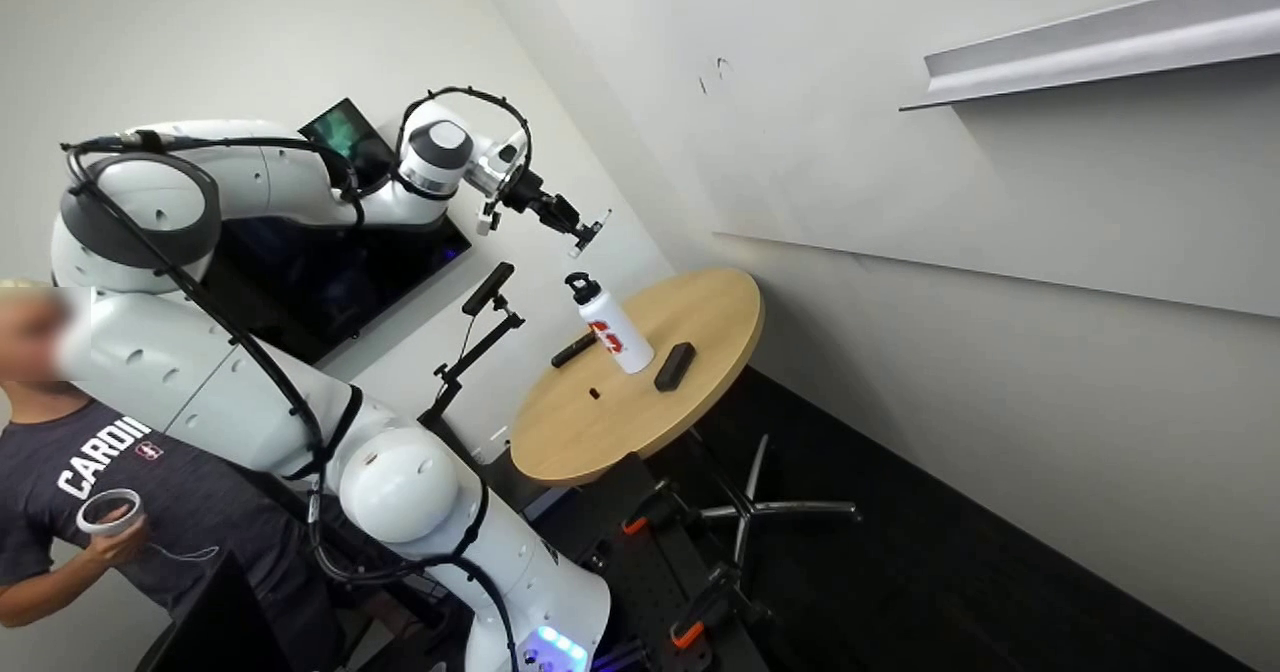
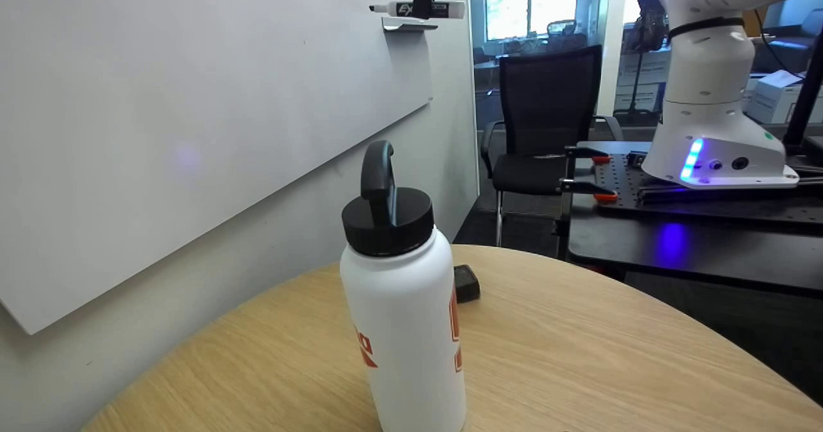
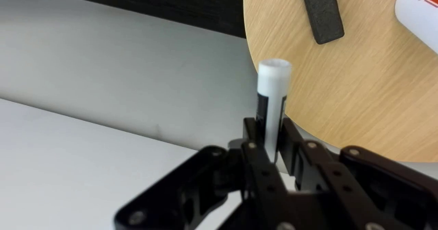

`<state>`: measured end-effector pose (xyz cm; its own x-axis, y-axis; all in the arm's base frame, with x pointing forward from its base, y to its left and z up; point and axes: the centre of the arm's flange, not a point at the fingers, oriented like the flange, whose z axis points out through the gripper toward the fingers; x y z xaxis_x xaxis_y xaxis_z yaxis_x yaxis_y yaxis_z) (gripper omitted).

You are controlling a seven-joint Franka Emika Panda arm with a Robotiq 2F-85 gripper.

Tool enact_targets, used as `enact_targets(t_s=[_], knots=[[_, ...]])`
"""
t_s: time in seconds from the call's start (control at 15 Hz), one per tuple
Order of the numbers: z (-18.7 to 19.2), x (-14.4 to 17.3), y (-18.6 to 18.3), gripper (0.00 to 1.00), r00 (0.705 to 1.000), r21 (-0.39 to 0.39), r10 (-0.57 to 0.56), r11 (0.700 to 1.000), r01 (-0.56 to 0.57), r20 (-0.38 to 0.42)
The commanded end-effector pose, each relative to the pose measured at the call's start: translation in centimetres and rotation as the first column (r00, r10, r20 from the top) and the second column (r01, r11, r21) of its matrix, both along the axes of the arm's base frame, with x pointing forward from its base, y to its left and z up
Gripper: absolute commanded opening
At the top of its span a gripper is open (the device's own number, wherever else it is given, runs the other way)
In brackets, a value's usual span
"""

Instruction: Use the black marker to write on the white board in the wall

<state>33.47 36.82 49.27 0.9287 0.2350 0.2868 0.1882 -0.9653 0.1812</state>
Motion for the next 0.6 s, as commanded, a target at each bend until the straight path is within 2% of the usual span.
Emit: enact_targets(t_s=[0.0, 0.27, 0.53], knots=[[-0.1, 0.0, 0.0, 0.05, 1.000, -0.001, 0.000, 1.000, 0.000, -0.001], [2.2, 2.6, -1.0, 0.05, 0.996, -0.011, 0.053, 0.999, -0.053, 0.071], [6.1, 6.3, -2.6, 0.05, 0.981, -0.097, 0.171, 0.982, -0.162, 0.091]])
